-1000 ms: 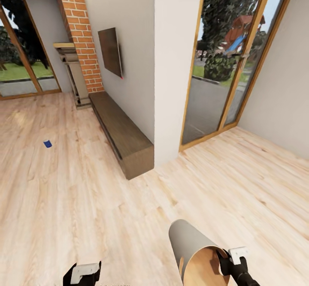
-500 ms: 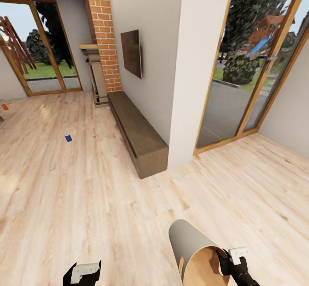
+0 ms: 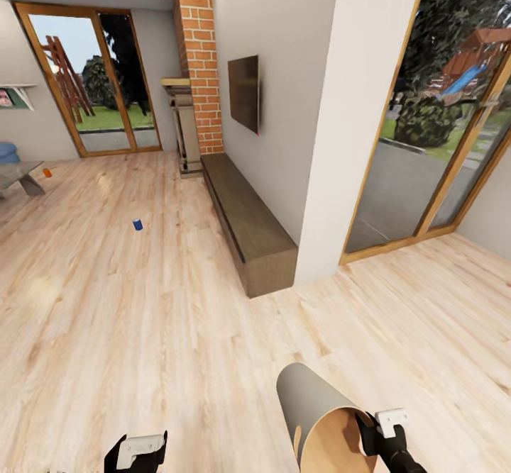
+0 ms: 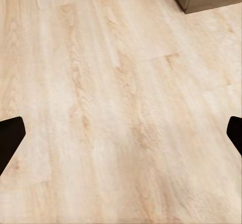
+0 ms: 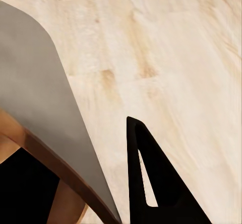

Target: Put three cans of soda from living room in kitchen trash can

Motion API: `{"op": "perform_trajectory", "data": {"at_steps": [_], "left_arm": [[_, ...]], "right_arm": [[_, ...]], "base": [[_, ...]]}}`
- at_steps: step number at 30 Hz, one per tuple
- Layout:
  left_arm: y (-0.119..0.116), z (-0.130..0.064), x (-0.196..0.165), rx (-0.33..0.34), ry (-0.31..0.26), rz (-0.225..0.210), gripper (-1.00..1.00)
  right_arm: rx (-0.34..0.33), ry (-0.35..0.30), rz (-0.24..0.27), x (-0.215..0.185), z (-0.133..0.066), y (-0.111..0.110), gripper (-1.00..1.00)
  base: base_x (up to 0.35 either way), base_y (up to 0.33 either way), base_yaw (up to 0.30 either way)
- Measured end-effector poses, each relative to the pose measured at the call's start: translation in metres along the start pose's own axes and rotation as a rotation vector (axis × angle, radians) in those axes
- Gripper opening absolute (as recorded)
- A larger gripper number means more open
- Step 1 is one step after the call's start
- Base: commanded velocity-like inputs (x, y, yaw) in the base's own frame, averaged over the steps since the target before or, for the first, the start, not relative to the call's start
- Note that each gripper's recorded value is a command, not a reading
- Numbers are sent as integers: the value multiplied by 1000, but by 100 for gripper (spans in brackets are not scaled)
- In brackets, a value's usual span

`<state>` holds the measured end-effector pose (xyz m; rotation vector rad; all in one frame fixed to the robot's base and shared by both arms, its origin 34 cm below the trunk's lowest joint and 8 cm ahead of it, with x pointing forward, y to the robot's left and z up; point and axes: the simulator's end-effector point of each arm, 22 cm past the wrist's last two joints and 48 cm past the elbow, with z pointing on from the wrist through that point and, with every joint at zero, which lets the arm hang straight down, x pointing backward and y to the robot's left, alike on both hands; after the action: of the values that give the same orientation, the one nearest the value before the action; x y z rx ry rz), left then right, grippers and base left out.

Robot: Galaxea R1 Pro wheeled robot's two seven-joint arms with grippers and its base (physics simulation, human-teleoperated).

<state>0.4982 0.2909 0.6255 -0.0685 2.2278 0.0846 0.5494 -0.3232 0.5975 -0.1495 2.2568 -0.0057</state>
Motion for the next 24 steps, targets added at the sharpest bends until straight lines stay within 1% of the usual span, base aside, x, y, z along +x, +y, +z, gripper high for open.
{"op": "perform_trajectory", "data": {"at_steps": [6, 24], "left_arm": [[0, 0, -3, -1, -7, -1, 100], [0, -1, -12, 0, -27, -2, 100]], "right_arm": [[-9, -2, -20, -2, -1, 3, -100], [-10, -22, -27, -12, -2, 3, -100]], "base": [[0, 0, 191], [0, 0, 189]]}}
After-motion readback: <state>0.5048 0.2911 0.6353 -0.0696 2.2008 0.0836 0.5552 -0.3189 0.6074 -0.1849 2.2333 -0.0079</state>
